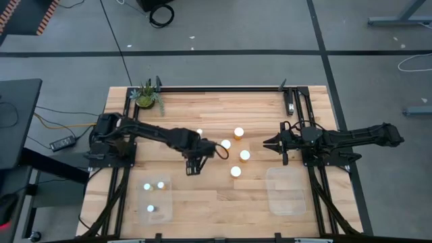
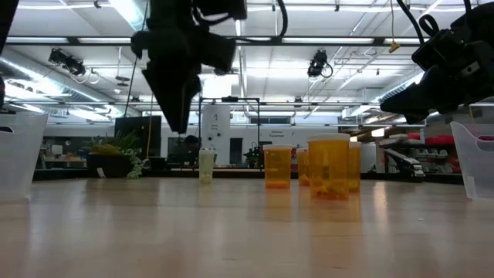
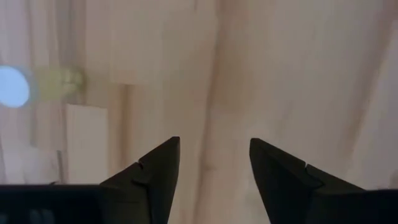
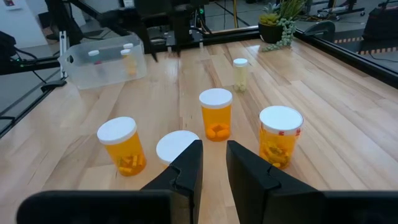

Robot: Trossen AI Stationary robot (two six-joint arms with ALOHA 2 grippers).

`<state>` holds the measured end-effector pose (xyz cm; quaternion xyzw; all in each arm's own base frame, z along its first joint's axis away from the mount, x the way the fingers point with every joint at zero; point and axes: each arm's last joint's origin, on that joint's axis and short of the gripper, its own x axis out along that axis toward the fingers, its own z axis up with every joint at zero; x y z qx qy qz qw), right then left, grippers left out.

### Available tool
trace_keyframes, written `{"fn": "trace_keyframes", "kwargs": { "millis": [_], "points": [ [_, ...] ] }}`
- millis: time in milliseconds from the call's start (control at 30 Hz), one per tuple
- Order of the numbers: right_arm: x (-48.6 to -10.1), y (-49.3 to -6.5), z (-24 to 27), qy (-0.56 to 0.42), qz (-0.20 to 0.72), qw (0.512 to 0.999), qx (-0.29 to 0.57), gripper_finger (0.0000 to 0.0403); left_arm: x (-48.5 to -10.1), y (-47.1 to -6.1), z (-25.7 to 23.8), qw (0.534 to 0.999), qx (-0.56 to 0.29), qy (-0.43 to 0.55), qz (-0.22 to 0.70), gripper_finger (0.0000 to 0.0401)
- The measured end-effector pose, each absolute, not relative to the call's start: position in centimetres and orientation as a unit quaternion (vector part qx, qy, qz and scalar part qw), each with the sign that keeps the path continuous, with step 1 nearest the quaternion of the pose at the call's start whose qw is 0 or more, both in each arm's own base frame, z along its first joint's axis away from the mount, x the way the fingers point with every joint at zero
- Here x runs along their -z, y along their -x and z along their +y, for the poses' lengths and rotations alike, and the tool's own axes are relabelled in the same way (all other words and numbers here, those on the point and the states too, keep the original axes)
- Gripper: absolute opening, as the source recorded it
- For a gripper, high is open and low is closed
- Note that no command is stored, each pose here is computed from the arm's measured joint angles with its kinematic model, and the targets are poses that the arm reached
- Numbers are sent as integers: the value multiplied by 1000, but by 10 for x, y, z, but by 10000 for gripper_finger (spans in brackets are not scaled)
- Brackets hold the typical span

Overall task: Pick and place medicine bottles into bin by pill shape (circle, oval)
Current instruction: Put the small yellow pill bottle into the left transparent bin

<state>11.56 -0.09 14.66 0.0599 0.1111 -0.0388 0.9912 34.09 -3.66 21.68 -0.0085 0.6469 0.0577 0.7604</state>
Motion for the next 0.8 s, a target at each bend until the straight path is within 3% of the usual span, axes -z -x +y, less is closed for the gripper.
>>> {"fn": "trace_keyframes", "kwargs": {
  "millis": [367, 800],
  "points": [
    [-147, -116, -1, -60, 111, 991, 39, 79, -178, -327, 18, 739, -57, 21, 671, 191],
    [-147, -116, -1, -60, 111, 991, 39, 79, -171, -325, 76, 765, -114, 93, 628, 208]
  ]
}}
